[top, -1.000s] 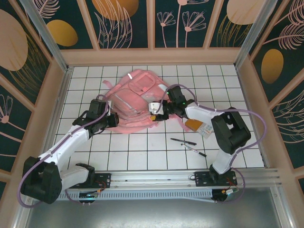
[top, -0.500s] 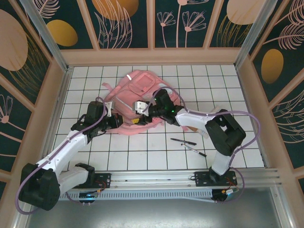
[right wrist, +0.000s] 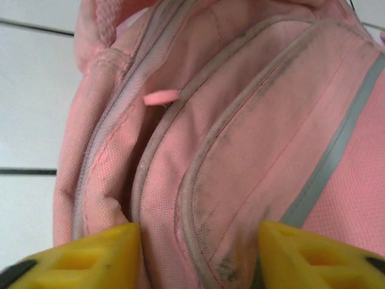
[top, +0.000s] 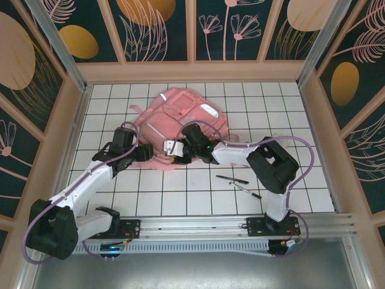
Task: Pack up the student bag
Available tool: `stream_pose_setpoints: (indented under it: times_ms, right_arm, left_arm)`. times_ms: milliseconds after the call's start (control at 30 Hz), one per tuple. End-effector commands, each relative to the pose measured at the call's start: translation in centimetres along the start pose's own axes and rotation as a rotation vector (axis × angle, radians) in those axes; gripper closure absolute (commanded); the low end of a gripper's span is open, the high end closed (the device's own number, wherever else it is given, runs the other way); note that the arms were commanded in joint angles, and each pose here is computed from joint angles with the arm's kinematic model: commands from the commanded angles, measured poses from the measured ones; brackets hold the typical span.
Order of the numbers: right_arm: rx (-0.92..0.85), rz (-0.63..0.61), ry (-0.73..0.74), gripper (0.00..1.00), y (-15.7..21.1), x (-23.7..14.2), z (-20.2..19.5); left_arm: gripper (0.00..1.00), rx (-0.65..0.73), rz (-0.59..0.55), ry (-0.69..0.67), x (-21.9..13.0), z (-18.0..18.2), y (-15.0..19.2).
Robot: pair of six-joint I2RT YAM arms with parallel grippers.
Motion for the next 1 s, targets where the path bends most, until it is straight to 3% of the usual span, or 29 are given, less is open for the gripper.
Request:
stream_pose_setpoints:
  times_ms: [0, 100, 200, 433, 800, 967]
  right_arm:
    - [-0.008, 0.078, 0.015, 0.66, 1.5, 0.2, -0.6]
    - [-0.013, 0.079, 0.015, 0.91, 1.4, 0.2, -0.6]
    - [-0.021, 0.066, 0.034, 1.00, 1.1, -0.2, -1.0]
    - [0.013, -0.060, 0.074, 1.00, -1.3, -2.0, -2.9]
    - [0.062, -0.154, 0.034, 1.00, -2.3, -2.4, -3.1]
    - [0.072, -0.159, 0.026, 1.00, -2.2, -2.3, -3.0]
  left_arm:
    - [0.38, 0.137, -0.026, 0.125, -0.1, -2.4, -1.3]
    - [0.35, 0.186, 0.008, 0.209, 0.0, -3.5, -0.7]
    - [0.33, 0.228, 0.009, 0.237, -0.2, -3.7, -0.3]
    - [0.29, 0.231, 0.027, 0.288, 0.0, -4.1, 0.4]
    - [0.35, 0.104, 0.114, 0.091, 3.3, -1.5, 1.4]
    - [0.38, 0.082, 0.190, 0.076, 4.4, -1.4, 2.3]
Point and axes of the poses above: each hand's point on the last joint's axis, 136 mm out from that joint toward the fingers, its own x axis out along the fingers, its own z axis along the line the jaws close on, y = z × x, the point moved 3 cm from there along -x, back along the fingers, and after that the axes turned 10 degrees about -x, right-handed, at the moved point
